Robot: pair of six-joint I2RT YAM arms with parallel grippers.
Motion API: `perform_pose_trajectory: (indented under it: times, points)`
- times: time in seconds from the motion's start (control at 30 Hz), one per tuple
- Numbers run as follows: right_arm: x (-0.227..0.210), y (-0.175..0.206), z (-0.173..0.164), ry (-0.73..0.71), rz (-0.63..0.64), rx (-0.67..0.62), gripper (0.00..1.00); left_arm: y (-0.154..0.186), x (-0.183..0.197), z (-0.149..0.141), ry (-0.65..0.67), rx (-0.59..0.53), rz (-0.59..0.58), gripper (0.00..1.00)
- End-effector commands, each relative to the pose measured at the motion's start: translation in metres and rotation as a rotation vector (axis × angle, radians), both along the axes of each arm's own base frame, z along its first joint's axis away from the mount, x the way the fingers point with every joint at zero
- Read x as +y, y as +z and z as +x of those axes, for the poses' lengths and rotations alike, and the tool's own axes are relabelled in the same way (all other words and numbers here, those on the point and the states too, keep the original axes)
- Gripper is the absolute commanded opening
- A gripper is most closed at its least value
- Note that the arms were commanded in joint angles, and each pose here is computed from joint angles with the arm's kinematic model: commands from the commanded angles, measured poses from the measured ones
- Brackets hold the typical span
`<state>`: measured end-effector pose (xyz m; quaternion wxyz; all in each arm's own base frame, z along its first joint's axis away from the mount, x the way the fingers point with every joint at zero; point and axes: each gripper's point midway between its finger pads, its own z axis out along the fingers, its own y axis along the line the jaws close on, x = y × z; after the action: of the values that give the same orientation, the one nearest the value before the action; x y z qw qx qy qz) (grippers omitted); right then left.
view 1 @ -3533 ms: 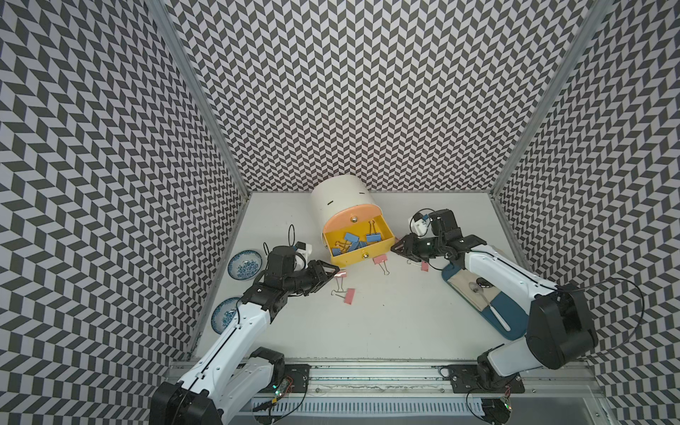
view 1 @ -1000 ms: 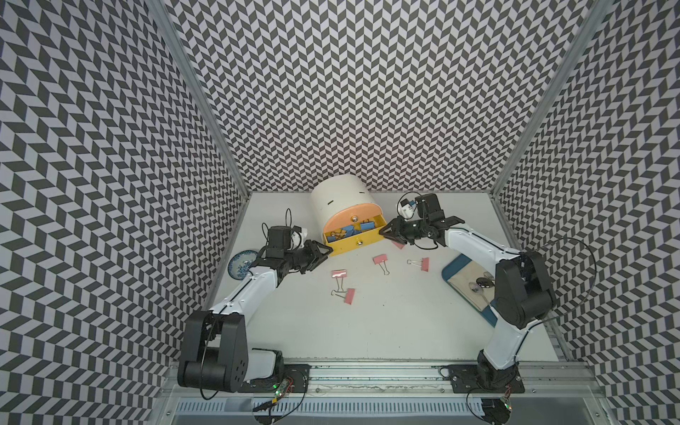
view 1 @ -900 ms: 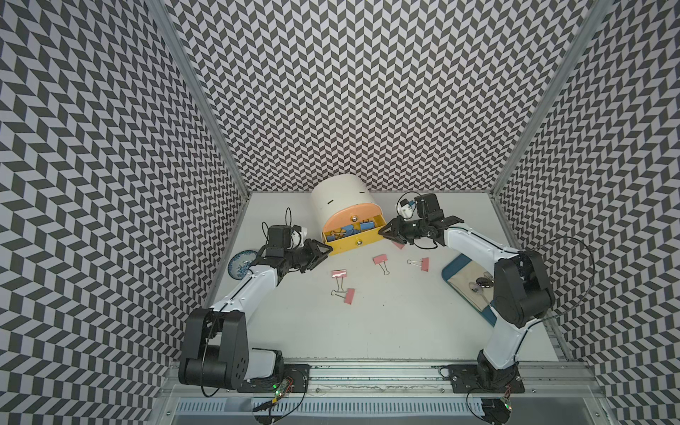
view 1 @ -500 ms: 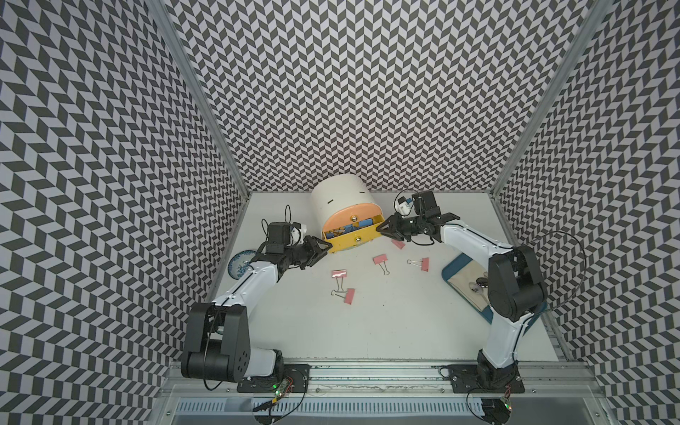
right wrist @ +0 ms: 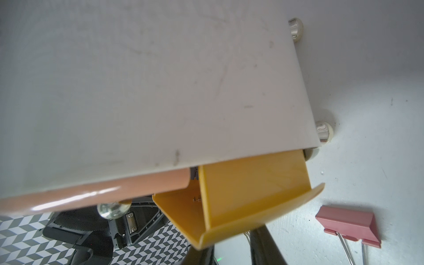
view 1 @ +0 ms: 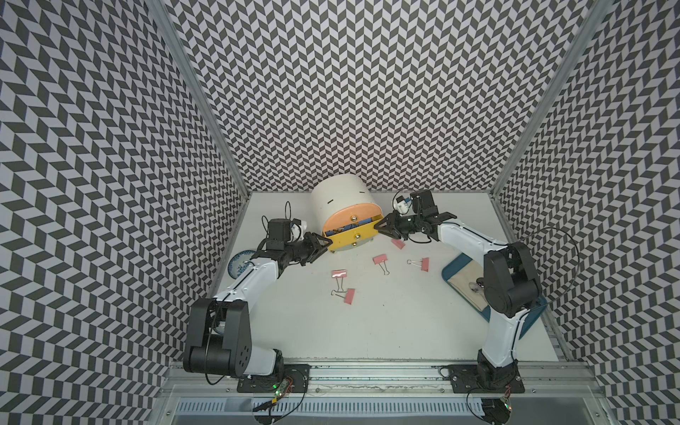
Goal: Put the binder clips in the drawer according to color
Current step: Close the drawer in the storage box.
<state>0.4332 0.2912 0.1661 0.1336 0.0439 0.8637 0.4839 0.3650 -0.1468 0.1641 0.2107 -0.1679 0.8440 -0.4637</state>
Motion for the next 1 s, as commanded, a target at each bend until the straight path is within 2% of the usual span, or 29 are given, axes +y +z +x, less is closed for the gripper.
perform_pose_trajectory:
  times: [0.0,0.63,0.97]
  points:
    - [0.005,0.015,0.016,-0.008,0.043,-0.060,0.30,0.009,0.006,0.014,0.023,-0.039,0.006,0.42]
    - [0.020,0.013,0.015,-0.001,0.092,-0.032,0.30,0.000,0.024,0.031,0.090,-0.011,0.013,0.43]
    - [0.022,0.011,0.020,-0.021,0.109,-0.021,0.30,0.001,0.023,0.026,0.078,-0.013,0.004,0.43]
